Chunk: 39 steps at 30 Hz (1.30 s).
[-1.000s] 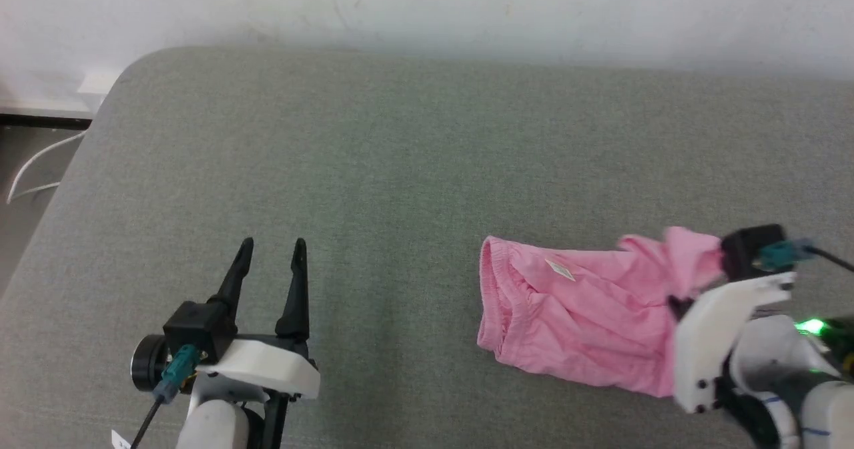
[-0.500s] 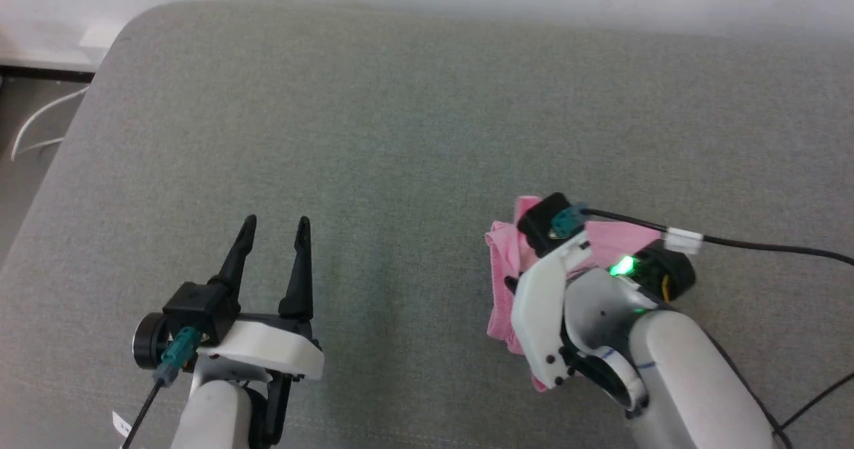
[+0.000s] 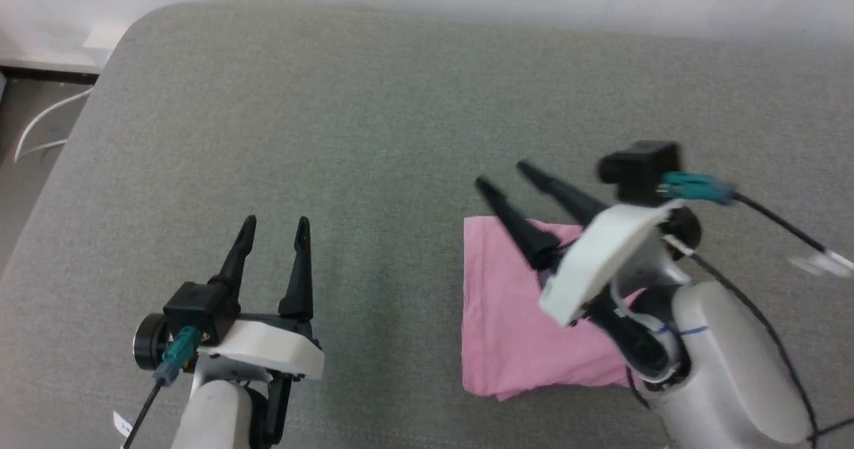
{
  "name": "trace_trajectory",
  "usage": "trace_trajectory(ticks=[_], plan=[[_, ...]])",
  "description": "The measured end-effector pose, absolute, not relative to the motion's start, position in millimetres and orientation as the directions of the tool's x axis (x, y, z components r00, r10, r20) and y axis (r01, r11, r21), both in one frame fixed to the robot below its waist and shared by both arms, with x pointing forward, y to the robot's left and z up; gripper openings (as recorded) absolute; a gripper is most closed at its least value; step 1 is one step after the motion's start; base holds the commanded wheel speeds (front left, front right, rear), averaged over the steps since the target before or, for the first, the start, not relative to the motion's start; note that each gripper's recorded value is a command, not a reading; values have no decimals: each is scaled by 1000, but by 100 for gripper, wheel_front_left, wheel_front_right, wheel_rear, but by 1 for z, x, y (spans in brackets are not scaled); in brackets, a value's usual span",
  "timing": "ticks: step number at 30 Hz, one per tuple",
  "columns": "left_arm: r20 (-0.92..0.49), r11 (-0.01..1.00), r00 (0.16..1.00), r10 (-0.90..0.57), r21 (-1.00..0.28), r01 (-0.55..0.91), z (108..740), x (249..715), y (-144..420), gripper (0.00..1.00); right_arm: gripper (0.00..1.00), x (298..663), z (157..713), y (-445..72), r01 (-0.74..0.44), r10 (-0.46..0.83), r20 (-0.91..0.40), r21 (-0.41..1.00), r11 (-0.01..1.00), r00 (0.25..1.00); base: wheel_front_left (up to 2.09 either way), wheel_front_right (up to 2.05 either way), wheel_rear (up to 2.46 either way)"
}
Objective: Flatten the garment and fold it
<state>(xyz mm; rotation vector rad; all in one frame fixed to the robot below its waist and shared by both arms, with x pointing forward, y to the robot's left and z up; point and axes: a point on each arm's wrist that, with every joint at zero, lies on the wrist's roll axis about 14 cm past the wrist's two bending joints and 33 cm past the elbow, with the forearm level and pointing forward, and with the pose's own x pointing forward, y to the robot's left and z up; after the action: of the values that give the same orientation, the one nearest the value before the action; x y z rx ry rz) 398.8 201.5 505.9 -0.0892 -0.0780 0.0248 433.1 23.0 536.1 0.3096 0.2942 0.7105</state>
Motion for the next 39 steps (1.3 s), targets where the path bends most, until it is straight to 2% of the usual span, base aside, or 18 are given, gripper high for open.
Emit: trace_trajectory(ticks=[3, 5, 8, 11, 16, 25, 27, 28, 29, 30, 35, 39], plan=[[86, 996, 996, 16, -93, -8, 509, 401, 197, 100, 100, 445, 559, -16, -511, 553, 3, 389, 767, 833, 0, 0, 0], [92, 996, 996, 9, -94, -1, 511, 401, 194, 100, 100, 446, 557, -48, -431, 453, 48, 410, 804, 890, 0, 0, 0], [100, 996, 995, -3, -92, 12, 513, 402, 190, 100, 100, 441, 541, -96, -297, 303, 49, 400, 867, 952, 0, 0, 0], [106, 995, 994, -14, -93, 24, 515, 403, 186, 100, 100, 430, 506, -130, -176, 209, -44, 385, 906, 977, 0, 0, 0], [105, 996, 994, -25, -86, 34, 514, 404, 182, 100, 100, 410, 447, -137, -95, 205, -258, 383, 919, 944, 0, 0, 0], [97, 996, 995, -27, -86, 35, 512, 403, 182, 100, 100, 376, 382, -105, -43, 353, -548, 498, 866, 758, 0, 0, 0], [96, 996, 995, -27, -87, 36, 512, 404, 182, 100, 45, 376, 378, -99, -39, 384, -577, 519, 854, 721, 0, 0, 0], [96, 996, 995, -28, -87, 36, 512, 404, 181, 100, 28, 377, 377, -97, -44, 397, -590, 520, 853, 703, 0, 0, 0], [96, 995, 995, -30, -87, 38, 511, 404, 181, 100, 5, 377, 376, -95, -50, 403, -601, 516, 855, 690, 0, 0, 0], [95, 995, 995, -32, -87, 40, 511, 404, 180, 100, 0, 378, 376, -94, -61, 405, -613, 503, 862, 679, 0, 0, 0], [90, 994, 994, -60, -81, 68, 509, 409, 170, 100, 0, 387, 379, -98, -156, 364, -674, 351, 924, 642, 0, 0, 0], [96, 990, 990, -106, -78, 114, 509, 417, 155, 100, 0, 410, 402, -113, -278, 281, -671, 116, 954, 686, 0, 0, 0]])
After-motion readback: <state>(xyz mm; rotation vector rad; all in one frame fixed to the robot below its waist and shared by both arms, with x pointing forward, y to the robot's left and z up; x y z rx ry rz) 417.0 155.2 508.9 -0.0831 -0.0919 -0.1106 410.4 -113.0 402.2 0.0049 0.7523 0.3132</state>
